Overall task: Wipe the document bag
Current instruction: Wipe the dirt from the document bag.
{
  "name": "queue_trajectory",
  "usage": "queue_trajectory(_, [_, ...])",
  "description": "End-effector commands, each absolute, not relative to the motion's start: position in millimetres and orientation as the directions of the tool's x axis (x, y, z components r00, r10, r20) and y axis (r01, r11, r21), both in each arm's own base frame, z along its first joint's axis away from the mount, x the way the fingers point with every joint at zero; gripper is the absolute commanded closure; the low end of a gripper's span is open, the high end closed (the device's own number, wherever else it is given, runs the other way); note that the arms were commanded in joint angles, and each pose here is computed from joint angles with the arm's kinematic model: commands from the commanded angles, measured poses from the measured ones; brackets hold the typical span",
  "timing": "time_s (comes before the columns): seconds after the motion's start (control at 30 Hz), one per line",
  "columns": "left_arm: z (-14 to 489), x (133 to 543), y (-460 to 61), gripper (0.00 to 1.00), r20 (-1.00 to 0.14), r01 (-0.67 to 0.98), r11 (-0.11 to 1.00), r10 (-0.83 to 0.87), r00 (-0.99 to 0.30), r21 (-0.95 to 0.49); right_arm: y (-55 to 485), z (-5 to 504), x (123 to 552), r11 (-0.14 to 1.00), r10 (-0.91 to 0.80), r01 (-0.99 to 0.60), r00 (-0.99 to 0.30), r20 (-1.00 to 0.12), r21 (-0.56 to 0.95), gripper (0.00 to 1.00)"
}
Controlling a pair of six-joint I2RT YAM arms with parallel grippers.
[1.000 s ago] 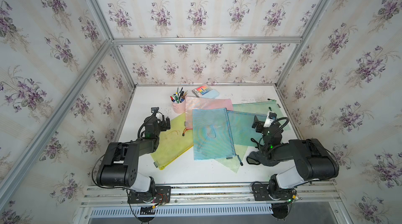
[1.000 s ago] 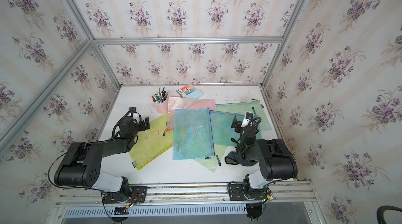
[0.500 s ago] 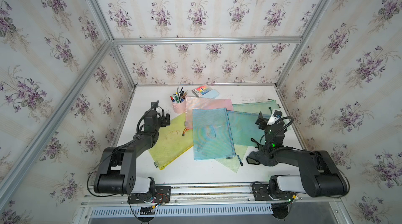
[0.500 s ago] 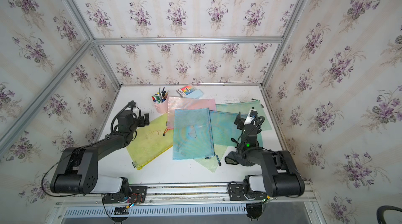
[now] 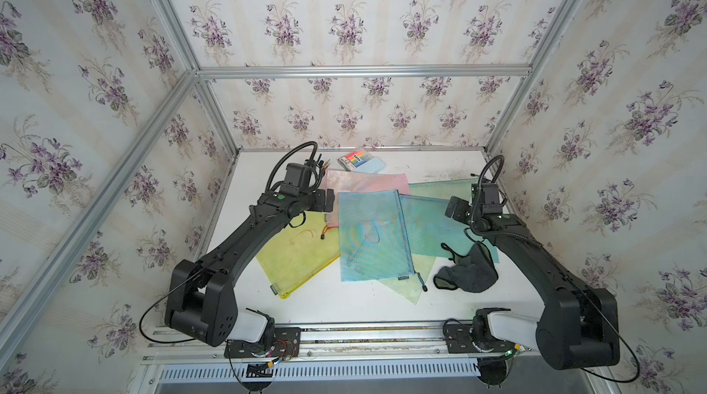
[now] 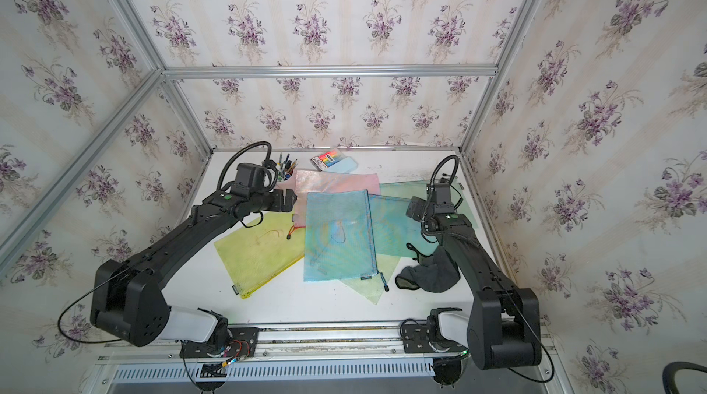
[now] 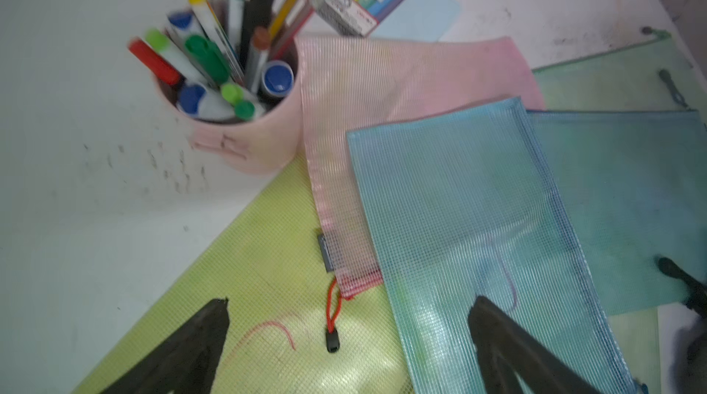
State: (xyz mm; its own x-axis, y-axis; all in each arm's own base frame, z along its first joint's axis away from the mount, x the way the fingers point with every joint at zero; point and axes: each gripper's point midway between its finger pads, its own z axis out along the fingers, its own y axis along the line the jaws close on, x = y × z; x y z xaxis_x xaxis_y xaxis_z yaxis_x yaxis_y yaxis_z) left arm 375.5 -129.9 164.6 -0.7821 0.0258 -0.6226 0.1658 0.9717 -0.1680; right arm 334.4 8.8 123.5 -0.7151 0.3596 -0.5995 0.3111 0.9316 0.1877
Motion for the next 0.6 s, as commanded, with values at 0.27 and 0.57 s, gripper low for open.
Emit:
queue_trajectory(0.27, [111.1, 323.7, -161.7, 0.0, -0.381, 0.087, 0.954, -0.03, -0.924, -0.288, 3.5, 90.8, 234.1, 0.833, 0.549, 0.542, -0.786, -0.285, 0.111, 0.01])
queue_trajectory(0.57, [90.5, 320.5, -175.3, 0.0, -0.319, 0.062, 0.939, -0.052, -0.946, -0.337, 17.1, 48.3, 197.1, 0.779, 0.627, 0.618, -0.763, -0.156, 0.105, 0.0])
